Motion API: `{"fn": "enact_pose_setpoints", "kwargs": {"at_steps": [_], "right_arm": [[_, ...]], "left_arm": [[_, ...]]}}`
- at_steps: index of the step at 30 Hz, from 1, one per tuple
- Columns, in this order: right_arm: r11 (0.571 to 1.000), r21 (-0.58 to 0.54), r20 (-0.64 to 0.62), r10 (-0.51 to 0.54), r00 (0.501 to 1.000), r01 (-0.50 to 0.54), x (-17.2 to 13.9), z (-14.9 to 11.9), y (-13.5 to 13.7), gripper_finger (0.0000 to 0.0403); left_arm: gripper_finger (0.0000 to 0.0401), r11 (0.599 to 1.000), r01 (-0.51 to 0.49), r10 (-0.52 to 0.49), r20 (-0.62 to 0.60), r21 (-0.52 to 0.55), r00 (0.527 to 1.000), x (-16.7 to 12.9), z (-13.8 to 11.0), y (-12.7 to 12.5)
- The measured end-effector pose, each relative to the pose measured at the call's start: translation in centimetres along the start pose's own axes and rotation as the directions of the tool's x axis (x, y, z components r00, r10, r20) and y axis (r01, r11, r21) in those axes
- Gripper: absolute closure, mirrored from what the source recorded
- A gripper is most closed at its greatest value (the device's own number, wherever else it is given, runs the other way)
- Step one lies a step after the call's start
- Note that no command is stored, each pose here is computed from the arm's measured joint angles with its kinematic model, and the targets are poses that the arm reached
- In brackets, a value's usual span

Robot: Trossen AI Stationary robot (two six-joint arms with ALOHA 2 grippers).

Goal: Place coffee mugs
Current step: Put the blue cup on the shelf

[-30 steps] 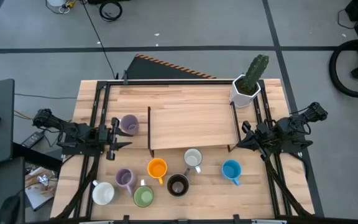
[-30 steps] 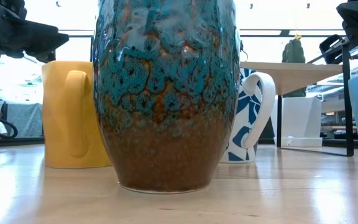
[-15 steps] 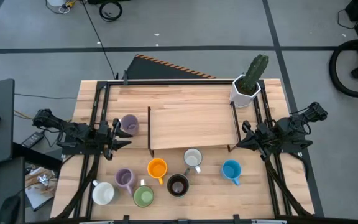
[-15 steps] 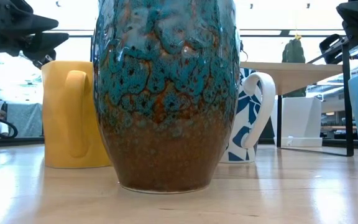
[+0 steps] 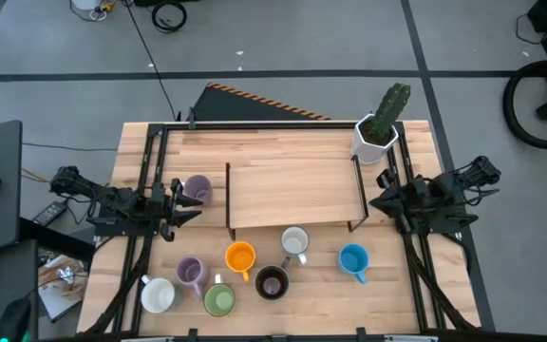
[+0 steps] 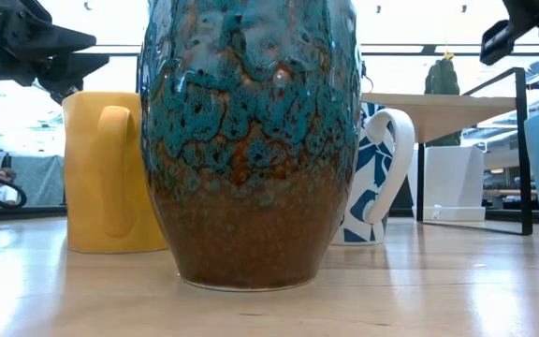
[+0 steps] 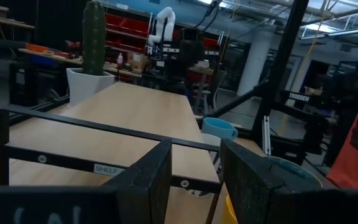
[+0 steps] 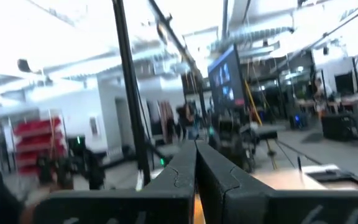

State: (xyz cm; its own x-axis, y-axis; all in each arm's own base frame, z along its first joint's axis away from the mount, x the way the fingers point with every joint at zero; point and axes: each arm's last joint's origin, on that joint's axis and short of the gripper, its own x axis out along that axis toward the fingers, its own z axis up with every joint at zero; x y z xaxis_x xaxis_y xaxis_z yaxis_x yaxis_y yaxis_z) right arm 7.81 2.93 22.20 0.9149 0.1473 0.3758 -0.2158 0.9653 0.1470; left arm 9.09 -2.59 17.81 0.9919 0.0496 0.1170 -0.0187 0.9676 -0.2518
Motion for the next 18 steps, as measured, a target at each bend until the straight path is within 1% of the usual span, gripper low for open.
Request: {"fn": "enact_pose_setpoints", "kwargs": {"at_steps": [3, 7, 10, 11, 13, 15, 18], "right_arm": [[1.000, 0.023, 0.052, 0.002, 0.999, -0.004, 0.0, 0.5, 0.0, 0.0387], [0.999, 0.035, 0.124, 0.001, 0.992, -0.005, -0.1, 1.2, 0.0, 0.0387], [0.998, 0.048, 0.147, -0.034, 0.989, 0.027, -0.1, 1.5, -0.1, 0.0387], [0.997, 0.070, 0.156, -0.044, 0.987, 0.033, -0.1, 1.6, -0.1, 0.0387], [0.992, 0.117, 0.158, -0.059, 0.986, 0.041, -0.1, 1.6, -0.1, 0.0387], [0.988, 0.132, 0.142, -0.097, 0.985, 0.078, 0.1, 1.6, -0.2, 0.0387], [0.990, 0.092, 0.125, -0.114, 0.986, 0.102, 0.6, 2.7, -0.1, 0.0387]], "left_arm": [[0.0259, 1.000, 0.001, -0.001, 0.001, 0.016, 1.000, 0.0, 0.0, 0.0], [0.0259, 0.995, 0.007, -0.012, 0.049, 0.095, 0.999, 0.0, 0.5, -0.1], [0.0259, 0.988, 0.044, -0.058, 0.094, 0.150, 0.994, -0.1, 1.0, -0.3], [0.0259, 0.985, 0.056, -0.074, 0.109, 0.161, 0.991, -0.1, 1.2, -0.4], [0.0259, 0.984, 0.070, -0.093, 0.131, 0.166, 0.987, -0.1, 1.4, -0.4], [0.0259, 0.985, 0.073, -0.095, 0.132, 0.159, 0.987, -0.1, 1.5, -0.4], [0.0259, 0.986, 0.074, -0.094, 0.131, 0.151, 0.987, -0.1, 1.4, -0.4]]}}
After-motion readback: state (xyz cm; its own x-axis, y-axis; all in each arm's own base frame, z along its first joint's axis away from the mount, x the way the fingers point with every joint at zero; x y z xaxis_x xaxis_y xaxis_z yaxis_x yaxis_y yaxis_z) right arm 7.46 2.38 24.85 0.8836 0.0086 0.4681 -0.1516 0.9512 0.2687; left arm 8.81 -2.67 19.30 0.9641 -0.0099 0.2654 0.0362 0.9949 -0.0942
